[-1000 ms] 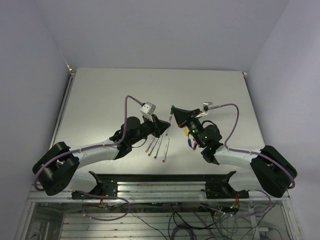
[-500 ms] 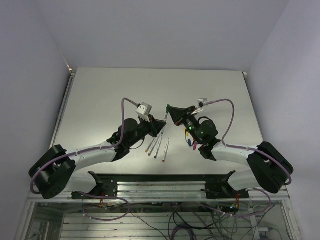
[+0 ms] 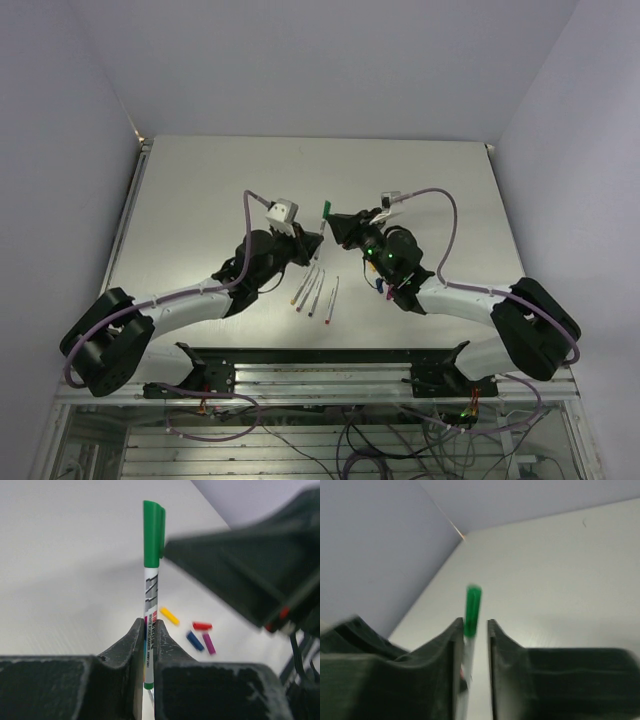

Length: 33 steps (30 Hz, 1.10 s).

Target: Insert the pens into the pen caps

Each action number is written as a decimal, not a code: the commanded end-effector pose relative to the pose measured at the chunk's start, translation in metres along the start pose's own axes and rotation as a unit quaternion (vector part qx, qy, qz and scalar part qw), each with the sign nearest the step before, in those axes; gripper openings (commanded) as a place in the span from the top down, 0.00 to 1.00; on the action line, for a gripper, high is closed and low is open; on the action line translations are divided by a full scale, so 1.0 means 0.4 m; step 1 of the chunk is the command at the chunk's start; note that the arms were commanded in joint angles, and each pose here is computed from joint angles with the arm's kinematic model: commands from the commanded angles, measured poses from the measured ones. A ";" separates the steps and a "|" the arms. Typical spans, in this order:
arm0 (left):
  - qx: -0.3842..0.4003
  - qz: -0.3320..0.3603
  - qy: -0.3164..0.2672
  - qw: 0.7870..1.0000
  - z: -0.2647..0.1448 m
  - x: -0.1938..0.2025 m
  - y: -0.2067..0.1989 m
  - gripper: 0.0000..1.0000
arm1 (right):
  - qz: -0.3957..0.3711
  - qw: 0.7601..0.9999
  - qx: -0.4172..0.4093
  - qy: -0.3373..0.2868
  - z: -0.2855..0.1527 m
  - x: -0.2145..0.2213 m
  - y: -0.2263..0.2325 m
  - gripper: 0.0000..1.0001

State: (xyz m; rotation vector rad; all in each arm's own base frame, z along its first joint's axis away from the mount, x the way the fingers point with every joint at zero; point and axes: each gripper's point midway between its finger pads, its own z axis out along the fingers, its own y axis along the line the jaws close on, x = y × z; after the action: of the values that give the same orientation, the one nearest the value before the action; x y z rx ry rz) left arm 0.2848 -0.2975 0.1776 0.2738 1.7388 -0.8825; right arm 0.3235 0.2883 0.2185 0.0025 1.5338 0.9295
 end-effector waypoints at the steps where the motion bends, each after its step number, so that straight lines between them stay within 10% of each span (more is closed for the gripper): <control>1: -0.063 0.021 -0.118 0.991 0.029 -0.193 0.041 0.93 | -0.070 0.995 0.053 0.038 -0.001 0.023 -0.032 0.62; 6: -0.121 0.048 -0.076 0.989 0.036 -0.129 0.110 0.93 | -0.112 0.988 0.095 -0.052 0.025 -0.148 -0.015 0.27; 17: -0.305 0.109 0.024 0.946 0.051 -0.059 0.319 0.93 | -0.138 0.949 0.281 -0.036 -0.059 -0.194 -0.201 0.24; 33: -0.316 0.064 0.131 0.937 0.113 0.066 0.491 0.93 | -0.106 0.917 0.360 0.134 -0.098 -0.135 -0.462 0.10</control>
State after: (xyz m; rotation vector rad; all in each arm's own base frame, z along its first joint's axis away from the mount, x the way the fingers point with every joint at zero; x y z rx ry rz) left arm 0.4153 -0.1910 0.0713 0.0486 2.0951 -0.1302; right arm 0.3961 0.1161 0.1713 0.2960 1.9280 0.2185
